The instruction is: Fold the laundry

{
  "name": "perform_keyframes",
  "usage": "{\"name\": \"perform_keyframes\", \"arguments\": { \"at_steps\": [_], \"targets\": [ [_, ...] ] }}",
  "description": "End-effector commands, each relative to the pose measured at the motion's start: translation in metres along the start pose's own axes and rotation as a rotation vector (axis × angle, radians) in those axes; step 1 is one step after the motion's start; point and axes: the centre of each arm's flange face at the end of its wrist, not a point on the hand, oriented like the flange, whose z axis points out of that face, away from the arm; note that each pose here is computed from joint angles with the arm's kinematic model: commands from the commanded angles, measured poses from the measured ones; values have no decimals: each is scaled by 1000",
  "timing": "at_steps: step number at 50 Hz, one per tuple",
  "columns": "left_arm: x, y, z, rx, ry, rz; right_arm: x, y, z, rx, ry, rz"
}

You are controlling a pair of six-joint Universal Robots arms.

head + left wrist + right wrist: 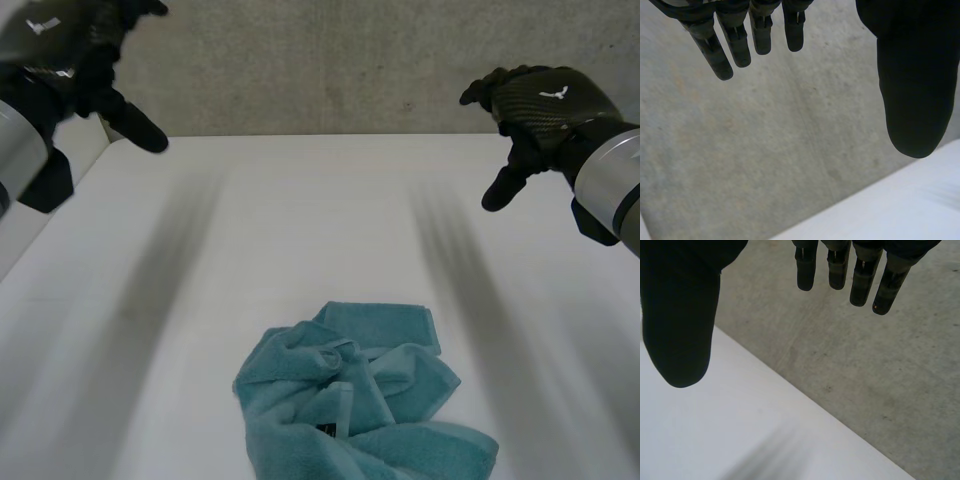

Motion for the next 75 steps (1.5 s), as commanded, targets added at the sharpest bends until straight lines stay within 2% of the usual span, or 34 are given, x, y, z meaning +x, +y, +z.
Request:
{"name": "perform_keyframes", "arguments": {
  "at_steps": [1,5,8,13,17,24,39,47,53,57,58,61,62,67,71,75],
  "targets": [
    [31,34,-5,-141,95,-21,-28,18,1,-64,-116,-147],
    [55,61,-13,-238,160,-27,-44,37,-5,-148,-203,-243],
    [69,83,-20,-306,188,-26,-51,51,-10,-212,-258,-263],
    [73,117,-26,-398,147,-13,-75,81,-17,-301,-414,-213],
    [80,143,-31,-438,149,-2,-84,99,-18,-341,-465,-144],
    [103,178,-54,-543,227,35,-93,131,-16,-390,-467,-56],
    [107,187,-70,-626,264,54,-101,163,-16,-418,-474,-61],
    [107,189,-75,-648,299,152,-100,163,-12,-407,-469,-63],
    [106,184,-64,-595,298,200,-90,138,4,-260,-402,-102],
    [101,163,-33,-435,254,220,-72,102,22,-123,-289,-127],
    [91,141,-3,-299,199,234,-62,83,32,-59,-221,-139],
    [74,107,27,-141,123,251,-46,52,44,43,-104,-132],
    [65,78,41,-24,80,254,-37,28,49,121,-32,-117],
    [49,3,59,279,-10,233,-13,-43,41,382,119,-70],
    [47,-17,59,386,-35,222,-3,-73,31,524,166,-52],
    [48,0,53,345,-26,224,-8,-68,26,502,149,-48]
  ]
}}
